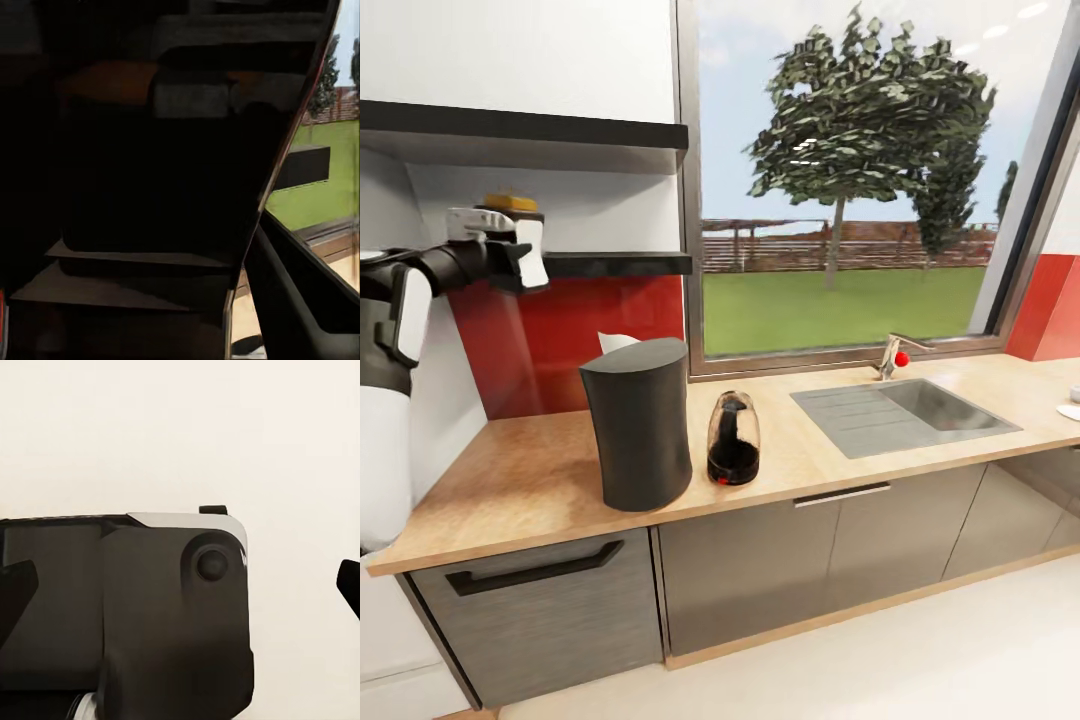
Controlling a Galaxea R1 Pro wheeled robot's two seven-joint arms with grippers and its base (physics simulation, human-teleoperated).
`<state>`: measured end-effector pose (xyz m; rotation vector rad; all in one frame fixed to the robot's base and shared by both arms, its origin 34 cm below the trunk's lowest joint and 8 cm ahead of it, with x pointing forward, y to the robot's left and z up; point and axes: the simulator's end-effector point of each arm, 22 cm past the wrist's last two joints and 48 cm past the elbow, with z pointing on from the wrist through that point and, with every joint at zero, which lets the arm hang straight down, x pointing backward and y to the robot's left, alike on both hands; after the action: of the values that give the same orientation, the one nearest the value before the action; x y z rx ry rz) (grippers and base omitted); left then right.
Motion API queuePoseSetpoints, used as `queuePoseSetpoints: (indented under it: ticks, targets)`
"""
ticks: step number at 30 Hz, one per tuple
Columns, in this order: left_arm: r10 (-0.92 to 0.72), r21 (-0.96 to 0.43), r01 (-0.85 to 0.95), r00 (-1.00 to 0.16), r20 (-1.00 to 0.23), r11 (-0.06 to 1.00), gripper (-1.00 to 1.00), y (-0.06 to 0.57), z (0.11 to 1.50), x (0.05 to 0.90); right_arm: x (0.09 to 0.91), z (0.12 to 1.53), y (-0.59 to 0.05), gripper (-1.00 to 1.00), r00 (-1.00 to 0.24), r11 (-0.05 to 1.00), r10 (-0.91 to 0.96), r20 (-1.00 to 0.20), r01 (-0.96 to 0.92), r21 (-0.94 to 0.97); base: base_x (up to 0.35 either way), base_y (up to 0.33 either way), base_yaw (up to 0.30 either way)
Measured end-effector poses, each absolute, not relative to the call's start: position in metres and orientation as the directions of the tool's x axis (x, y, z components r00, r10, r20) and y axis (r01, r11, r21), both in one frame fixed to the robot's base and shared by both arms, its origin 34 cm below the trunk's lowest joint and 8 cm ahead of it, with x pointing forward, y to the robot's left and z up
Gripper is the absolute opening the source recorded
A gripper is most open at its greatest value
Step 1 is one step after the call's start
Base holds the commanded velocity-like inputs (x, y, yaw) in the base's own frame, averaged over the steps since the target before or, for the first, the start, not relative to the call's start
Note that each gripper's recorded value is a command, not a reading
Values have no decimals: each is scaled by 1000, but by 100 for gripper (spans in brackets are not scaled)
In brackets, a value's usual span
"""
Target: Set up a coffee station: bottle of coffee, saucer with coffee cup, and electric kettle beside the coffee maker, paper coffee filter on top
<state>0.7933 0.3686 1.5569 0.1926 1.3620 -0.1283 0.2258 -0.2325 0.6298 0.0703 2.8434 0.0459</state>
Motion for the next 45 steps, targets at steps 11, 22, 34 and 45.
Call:
queuePoseSetpoints:
  ticks: [11, 22, 34, 45]
  targets:
    - [-20, -8, 160, 76, -997, 987, -100, 423, 1391, 772, 226, 630, -232, 100, -954, 998, 52, -295, 42, 39, 0, 0, 0]
    - [9, 13, 131, 31, -999, 991, -100, 417, 1238, 748, 227, 630, -232, 100, -953, 998, 51, -297, 42, 39, 0, 0, 0]
    - [17, 20, 75, 28, -999, 997, -100, 416, 1160, 713, 227, 630, -232, 100, -953, 998, 51, -298, 41, 39, 0, 0, 0]
    - [-44, -45, 40, -32, -999, 998, -100, 424, 1117, 707, 227, 630, -232, 100, -953, 998, 52, -299, 42, 39, 117, 0, 0]
